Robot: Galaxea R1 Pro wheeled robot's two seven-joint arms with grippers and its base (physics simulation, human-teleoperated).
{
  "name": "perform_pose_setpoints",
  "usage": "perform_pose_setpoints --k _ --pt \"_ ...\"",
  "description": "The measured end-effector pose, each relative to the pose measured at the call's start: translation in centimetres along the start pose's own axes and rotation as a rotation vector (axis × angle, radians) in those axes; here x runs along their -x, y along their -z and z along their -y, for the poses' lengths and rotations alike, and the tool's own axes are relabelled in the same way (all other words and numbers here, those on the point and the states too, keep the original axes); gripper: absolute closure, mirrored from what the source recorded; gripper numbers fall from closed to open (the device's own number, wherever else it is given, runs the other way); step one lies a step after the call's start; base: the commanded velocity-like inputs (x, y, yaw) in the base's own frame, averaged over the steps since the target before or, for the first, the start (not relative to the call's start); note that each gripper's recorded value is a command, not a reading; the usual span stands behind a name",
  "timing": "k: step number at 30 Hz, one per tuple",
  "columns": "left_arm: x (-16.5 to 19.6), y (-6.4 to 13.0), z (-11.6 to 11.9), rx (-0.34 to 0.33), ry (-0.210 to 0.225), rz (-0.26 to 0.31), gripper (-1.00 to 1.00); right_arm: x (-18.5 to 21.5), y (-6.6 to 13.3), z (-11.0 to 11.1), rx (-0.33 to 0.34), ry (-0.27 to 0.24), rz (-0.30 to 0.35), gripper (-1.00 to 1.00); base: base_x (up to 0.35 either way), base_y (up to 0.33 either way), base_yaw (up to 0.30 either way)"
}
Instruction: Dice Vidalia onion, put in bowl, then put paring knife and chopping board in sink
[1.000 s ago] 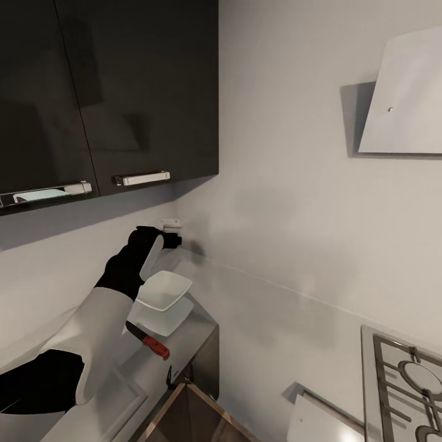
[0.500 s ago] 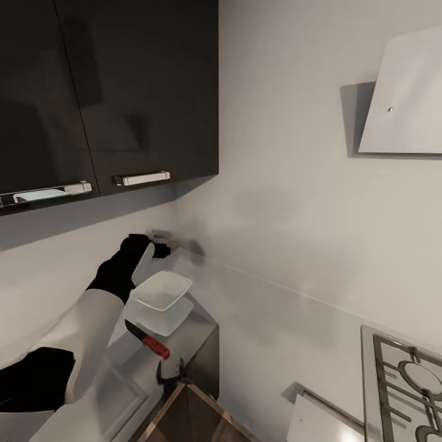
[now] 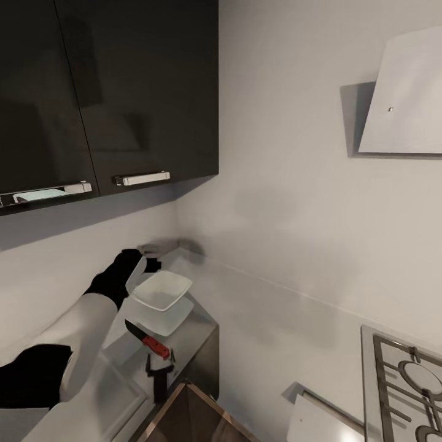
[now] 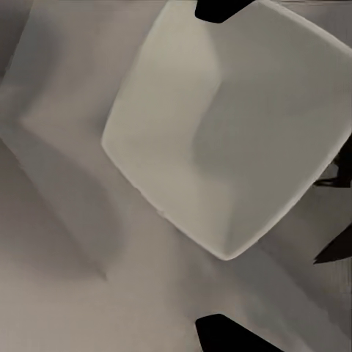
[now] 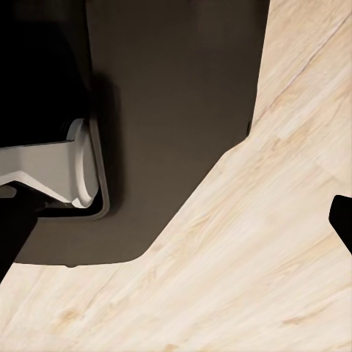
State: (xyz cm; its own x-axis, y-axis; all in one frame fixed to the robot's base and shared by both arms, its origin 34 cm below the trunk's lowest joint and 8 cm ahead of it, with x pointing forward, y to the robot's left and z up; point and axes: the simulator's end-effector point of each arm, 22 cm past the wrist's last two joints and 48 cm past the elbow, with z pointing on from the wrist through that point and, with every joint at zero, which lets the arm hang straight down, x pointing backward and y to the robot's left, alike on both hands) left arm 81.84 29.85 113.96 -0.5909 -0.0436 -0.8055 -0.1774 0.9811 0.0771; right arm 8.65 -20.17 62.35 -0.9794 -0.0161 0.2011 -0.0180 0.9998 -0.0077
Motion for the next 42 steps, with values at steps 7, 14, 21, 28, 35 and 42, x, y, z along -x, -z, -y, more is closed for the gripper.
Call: perform_pose_setpoints --k 7,14,21,28,35,42 --pt "-1.8 -1.3 -1.2 -0.016 0.141 -0.031 -1.00 0.0 0.0 0.0 0.000 0.000 0.000 -1.00 0.000 0.000 0.000" --pt "-2.2 -1.7 -1.4 -0.012 0.157 -0.030 -1.00 -0.1 0.0 0.0 -0.001 0.000 -0.003 -1.00 0.000 0.000 0.000" --pt "-2.6 -2.1 -1.6 -0.007 0.157 -0.037 -1.00 -0.3 0.0 0.0 0.000 0.000 -0.009 -1.00 0.000 0.000 0.000" --pt "-3.3 -2.8 -1.6 -0.001 0.160 -0.036 -1.00 -0.7 -0.1 0.0 0.000 0.000 -0.019 -1.00 0.000 0.000 0.000" --pt "-3.6 -3.3 -1.5 0.000 0.161 -0.036 -1.00 -1.0 -0.1 0.1 -0.001 0.000 -0.028 -1.00 0.000 0.000 0.000" --pt "-4.3 -3.8 -1.5 0.004 0.158 -0.049 -1.00 -1.4 -0.2 0.0 0.000 0.000 -0.037 -1.00 0.000 0.000 0.000"
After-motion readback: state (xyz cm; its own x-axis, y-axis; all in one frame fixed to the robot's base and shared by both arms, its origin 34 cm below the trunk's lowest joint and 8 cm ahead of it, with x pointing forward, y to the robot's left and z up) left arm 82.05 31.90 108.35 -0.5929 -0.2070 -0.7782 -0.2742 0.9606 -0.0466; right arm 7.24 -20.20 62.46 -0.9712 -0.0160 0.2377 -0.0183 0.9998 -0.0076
